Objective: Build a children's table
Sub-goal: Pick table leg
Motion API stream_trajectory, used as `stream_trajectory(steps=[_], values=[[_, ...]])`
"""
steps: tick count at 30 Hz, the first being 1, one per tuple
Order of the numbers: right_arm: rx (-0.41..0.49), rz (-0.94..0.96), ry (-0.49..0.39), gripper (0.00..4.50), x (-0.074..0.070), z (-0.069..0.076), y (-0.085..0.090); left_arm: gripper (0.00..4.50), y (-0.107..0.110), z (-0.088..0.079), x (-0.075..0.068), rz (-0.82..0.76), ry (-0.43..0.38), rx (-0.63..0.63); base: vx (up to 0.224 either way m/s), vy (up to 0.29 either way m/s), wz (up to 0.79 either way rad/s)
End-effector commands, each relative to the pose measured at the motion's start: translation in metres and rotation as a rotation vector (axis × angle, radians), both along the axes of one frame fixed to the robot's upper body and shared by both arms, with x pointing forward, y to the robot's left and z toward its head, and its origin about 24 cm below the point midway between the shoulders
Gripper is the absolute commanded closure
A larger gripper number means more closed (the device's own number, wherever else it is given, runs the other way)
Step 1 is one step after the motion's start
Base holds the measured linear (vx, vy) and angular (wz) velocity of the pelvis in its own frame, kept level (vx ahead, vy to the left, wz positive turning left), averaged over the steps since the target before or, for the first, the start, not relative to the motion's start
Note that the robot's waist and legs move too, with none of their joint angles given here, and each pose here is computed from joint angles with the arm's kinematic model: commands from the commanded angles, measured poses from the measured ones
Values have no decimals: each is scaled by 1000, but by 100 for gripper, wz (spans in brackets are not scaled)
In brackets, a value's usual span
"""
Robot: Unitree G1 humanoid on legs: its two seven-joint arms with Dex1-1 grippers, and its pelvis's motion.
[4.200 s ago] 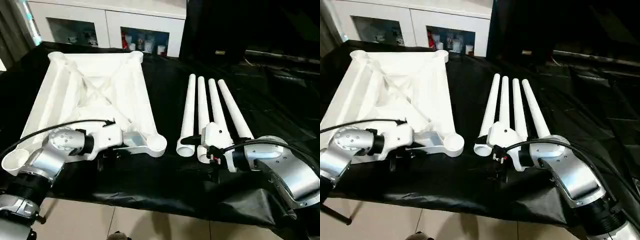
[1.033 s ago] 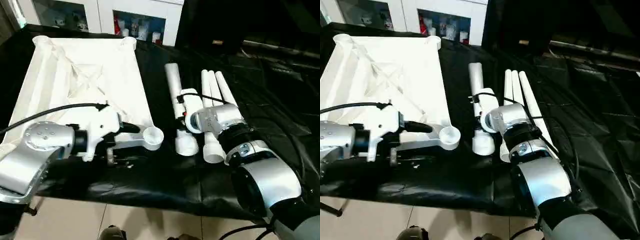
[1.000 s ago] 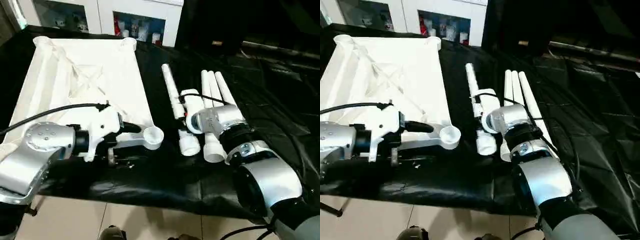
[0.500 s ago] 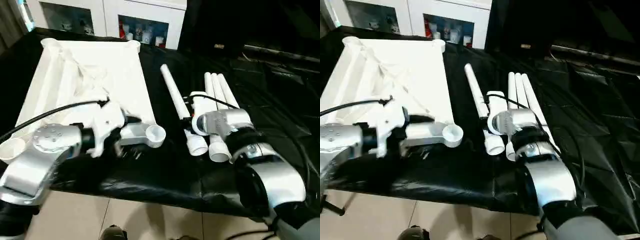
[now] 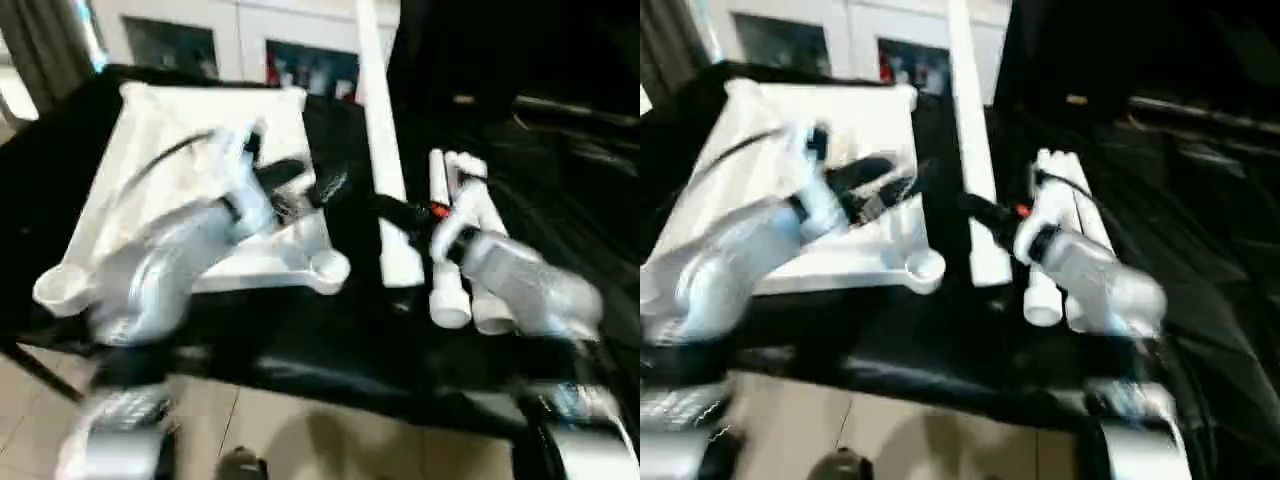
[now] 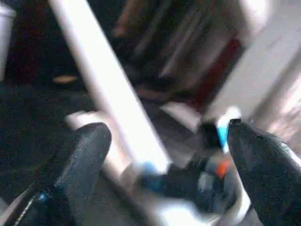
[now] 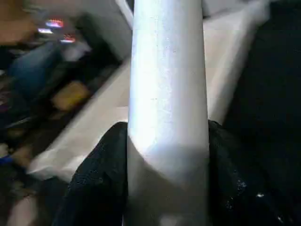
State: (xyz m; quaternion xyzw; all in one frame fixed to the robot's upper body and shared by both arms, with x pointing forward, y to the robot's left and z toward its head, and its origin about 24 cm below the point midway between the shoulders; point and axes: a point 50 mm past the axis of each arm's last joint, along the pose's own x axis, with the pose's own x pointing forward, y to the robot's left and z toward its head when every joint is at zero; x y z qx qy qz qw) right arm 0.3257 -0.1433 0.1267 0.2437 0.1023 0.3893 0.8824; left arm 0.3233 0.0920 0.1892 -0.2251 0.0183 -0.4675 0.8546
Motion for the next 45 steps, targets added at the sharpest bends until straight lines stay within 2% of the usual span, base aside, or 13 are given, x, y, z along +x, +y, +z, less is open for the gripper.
stream_trajectory(steps=[1,4,7,17,19,20,23,28,31,34,35,39,45], values=[[4,52,-84,266,-7,16,-2,0,-2,4,3,-17,38,-54,0,0,0],[29,139,-106,266,-22,19,-3,0,-15,10,10,-34,74,-82,0,0,0],[38,183,-110,266,-30,21,-1,0,-21,11,10,-53,91,-80,0,0,0],[16,202,-111,266,-36,21,5,0,-32,16,1,-106,99,-126,0,0,0],[-19,190,-113,266,-36,21,6,18,-31,16,1,-73,111,-128,0,0,0],[-128,160,-124,266,-33,17,9,18,-31,15,1,-40,127,-130,0,0,0],[-270,116,-149,266,-29,14,17,39,-31,14,1,22,158,-128,0,0,0],[-383,67,-219,266,-26,15,43,71,-31,8,1,149,169,-105,0,0,0],[-429,21,-243,266,-23,13,50,108,-28,1,4,251,206,-80,0,0,0],[-479,-32,-285,266,-20,14,50,119,-25,-2,10,335,247,-86,0,0,0],[-491,-38,-293,266,-19,13,51,143,-25,-2,10,338,250,-87,0,0,0],[-495,-75,-302,266,-17,13,52,158,-28,1,11,340,252,-101,0,0,0],[-492,-104,-316,266,-16,13,55,218,-34,3,11,333,238,-88,0,0,0]])
